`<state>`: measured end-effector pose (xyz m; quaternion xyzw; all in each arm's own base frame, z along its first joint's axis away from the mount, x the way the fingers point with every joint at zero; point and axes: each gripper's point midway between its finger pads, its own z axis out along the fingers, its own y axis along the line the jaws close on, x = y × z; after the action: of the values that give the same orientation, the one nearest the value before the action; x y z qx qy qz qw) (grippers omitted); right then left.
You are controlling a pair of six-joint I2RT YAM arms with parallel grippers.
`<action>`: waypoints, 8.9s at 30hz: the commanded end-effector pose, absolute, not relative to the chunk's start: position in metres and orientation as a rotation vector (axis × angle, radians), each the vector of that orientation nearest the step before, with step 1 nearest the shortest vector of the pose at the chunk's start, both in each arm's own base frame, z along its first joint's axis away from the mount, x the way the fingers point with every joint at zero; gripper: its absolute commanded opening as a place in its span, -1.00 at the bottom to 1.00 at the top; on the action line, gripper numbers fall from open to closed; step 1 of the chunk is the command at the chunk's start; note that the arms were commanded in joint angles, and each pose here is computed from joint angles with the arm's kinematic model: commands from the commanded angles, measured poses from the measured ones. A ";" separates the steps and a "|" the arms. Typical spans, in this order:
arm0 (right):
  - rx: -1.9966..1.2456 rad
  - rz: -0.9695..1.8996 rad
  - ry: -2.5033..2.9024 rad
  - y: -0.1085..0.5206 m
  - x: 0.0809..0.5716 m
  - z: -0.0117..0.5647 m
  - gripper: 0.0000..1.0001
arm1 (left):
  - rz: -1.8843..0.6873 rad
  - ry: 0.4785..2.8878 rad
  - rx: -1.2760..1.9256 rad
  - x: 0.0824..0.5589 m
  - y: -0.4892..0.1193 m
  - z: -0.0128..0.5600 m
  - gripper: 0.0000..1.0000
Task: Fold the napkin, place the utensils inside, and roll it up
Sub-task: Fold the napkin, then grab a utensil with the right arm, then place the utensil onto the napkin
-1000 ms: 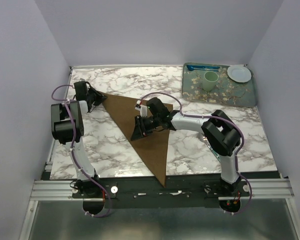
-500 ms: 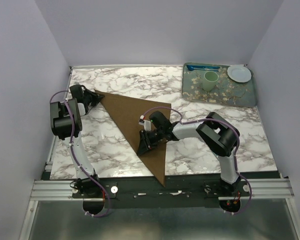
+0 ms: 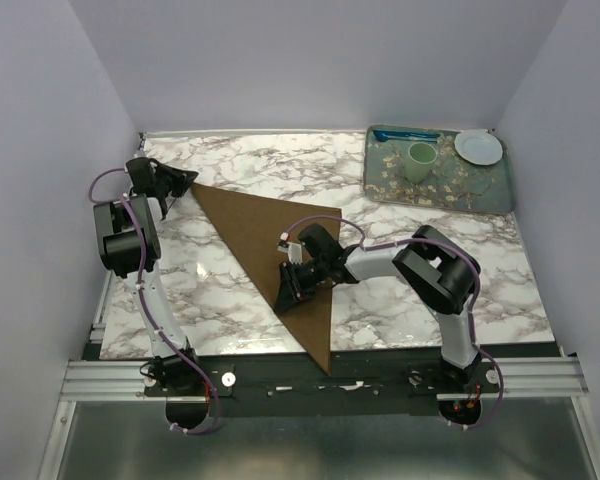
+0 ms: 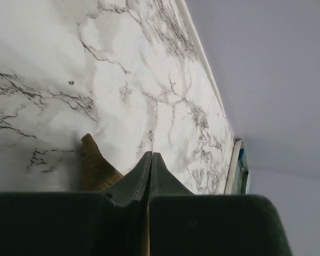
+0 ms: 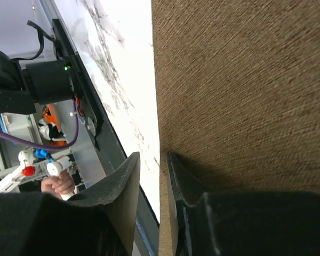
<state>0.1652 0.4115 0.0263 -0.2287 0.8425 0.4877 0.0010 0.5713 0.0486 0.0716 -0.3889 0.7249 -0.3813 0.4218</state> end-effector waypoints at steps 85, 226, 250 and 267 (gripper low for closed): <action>-0.488 0.837 2.656 0.275 0.183 0.061 -0.22 | -0.811 2.239 -0.886 0.491 -0.091 0.051 -0.20; -0.999 0.651 2.389 0.486 0.364 0.081 -0.99 | -0.500 2.093 -0.859 0.315 -0.031 0.188 0.74; -1.015 0.727 2.457 0.507 0.344 0.036 -0.90 | -0.560 2.094 -0.811 0.319 -0.040 0.193 0.74; -1.001 0.683 2.464 0.505 0.350 0.020 -0.53 | -0.569 2.096 -0.802 0.320 -0.041 0.193 0.75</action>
<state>0.3486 0.5002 0.0305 -0.3544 0.8810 0.2510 0.1877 0.3186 -0.0397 0.1890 -0.3297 0.8301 -0.2174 0.3937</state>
